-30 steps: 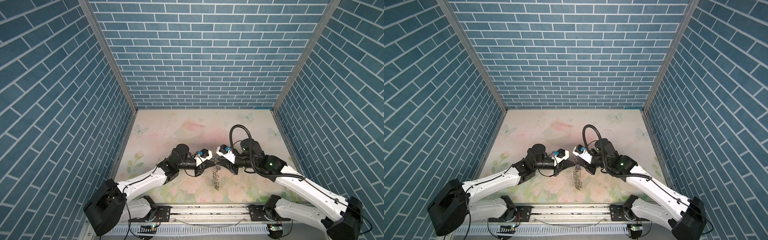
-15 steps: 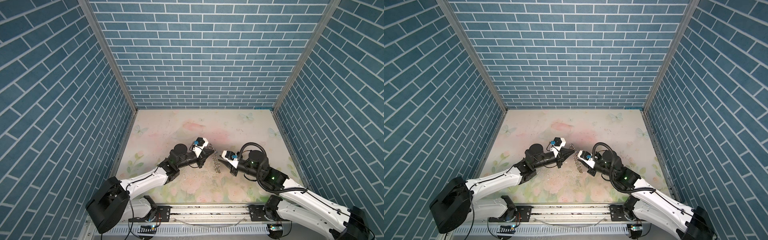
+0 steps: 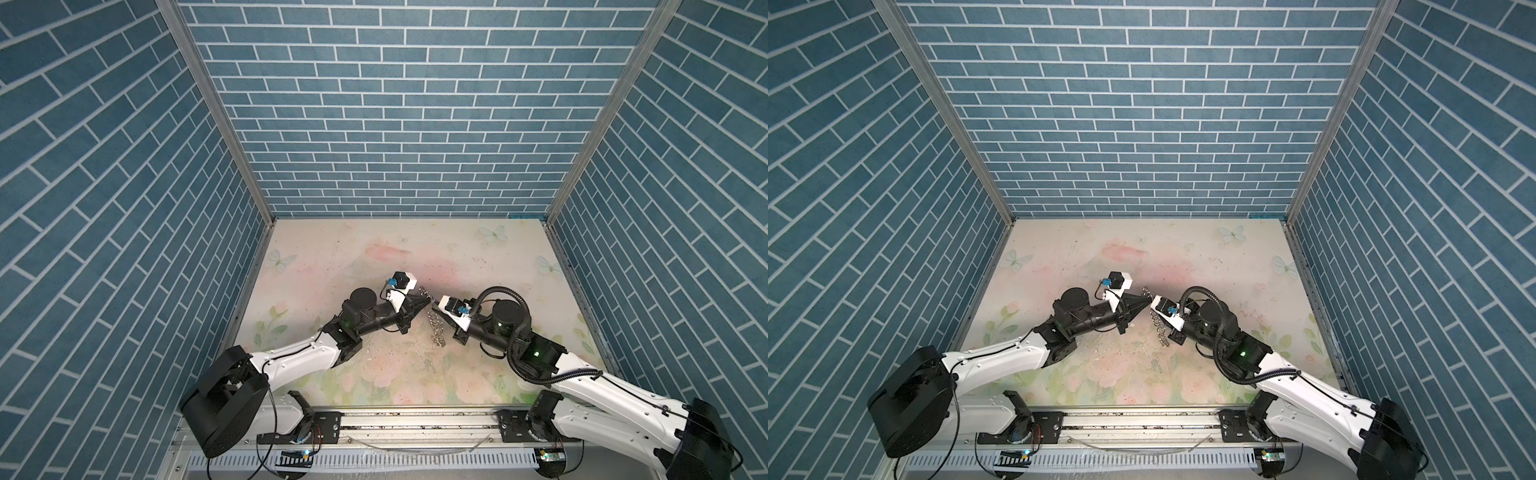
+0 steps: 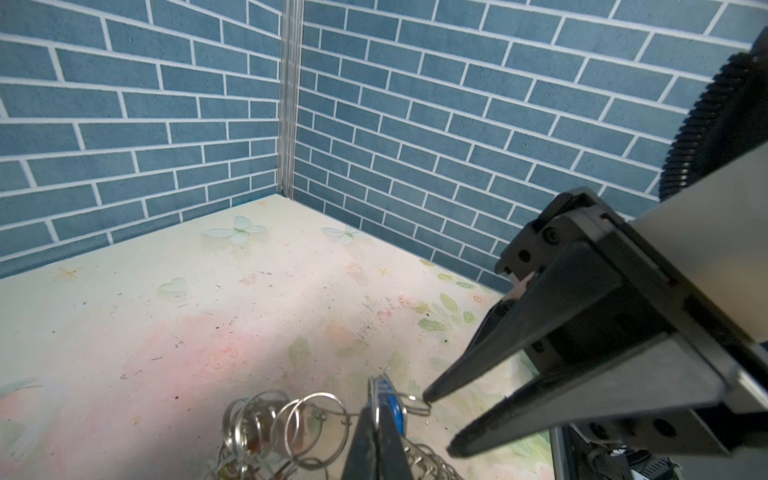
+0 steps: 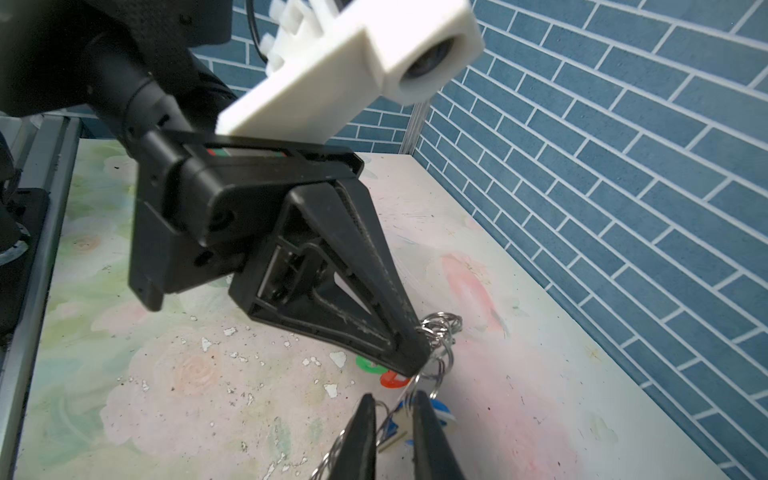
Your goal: Put the keys on the keyring
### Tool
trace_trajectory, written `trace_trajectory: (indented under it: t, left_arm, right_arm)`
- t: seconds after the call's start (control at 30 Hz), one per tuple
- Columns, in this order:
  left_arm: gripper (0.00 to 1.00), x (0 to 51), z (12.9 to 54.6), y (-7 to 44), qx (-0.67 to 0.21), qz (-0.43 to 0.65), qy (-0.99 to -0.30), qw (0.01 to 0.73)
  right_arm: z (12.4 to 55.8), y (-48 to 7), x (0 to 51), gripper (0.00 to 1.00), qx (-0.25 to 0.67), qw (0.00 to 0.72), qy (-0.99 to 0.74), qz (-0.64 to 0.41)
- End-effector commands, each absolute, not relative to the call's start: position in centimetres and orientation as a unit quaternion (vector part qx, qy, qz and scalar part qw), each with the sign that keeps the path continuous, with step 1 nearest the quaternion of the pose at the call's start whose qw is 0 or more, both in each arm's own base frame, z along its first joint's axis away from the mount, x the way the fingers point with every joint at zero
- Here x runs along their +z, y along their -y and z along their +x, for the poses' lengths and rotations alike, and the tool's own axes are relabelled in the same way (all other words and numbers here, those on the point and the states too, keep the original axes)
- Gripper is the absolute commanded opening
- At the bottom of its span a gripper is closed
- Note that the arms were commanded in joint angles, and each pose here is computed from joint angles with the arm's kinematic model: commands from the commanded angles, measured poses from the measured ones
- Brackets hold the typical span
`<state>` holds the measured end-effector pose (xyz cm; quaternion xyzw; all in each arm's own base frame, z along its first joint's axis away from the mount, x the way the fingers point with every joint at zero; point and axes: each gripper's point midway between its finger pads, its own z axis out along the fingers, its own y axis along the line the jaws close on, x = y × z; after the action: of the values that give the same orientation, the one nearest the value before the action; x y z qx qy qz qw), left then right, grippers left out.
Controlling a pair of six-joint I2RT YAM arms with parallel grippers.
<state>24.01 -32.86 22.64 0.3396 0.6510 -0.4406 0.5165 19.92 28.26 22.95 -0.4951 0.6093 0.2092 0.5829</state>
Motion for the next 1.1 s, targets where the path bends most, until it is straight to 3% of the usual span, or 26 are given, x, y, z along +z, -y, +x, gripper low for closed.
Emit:
trace_trajectory:
  t: [0.0,0.2,0.33,0.53,0.77,1.07]
  left_arm:
    - [0.0,24.2,23.6,33.1,-0.454,0.342,-0.625,0.535]
    - [0.0,24.3,23.7,33.0,-0.452,0.339,-0.625,0.538]
    - [0.0,24.3,23.7,33.0,-0.451,0.336,-0.625,0.541]
    - [0.0,24.1,23.9,32.9,-0.446,0.331,-0.632,0.541]
    - [0.0,23.8,23.4,33.5,-0.451,0.344,-0.628,0.532]
    - [0.0,23.9,23.4,33.4,-0.445,0.344,-0.628,0.538]
  right_arm:
    - [20.4,-28.1,23.1,0.12,0.193,0.587,-0.613,-0.492]
    - [20.5,-28.3,23.1,0.01,0.2,0.579,-0.623,-0.486]
    - [21.0,-28.0,23.0,0.0,0.193,0.582,-0.633,-0.472]
    - [20.4,-28.1,23.4,0.19,0.205,0.592,-0.619,-0.473]
    - [20.9,-28.4,23.8,0.22,0.198,0.607,-0.614,-0.463]
    - [21.3,-27.8,23.6,0.08,0.179,0.604,-0.628,-0.457]
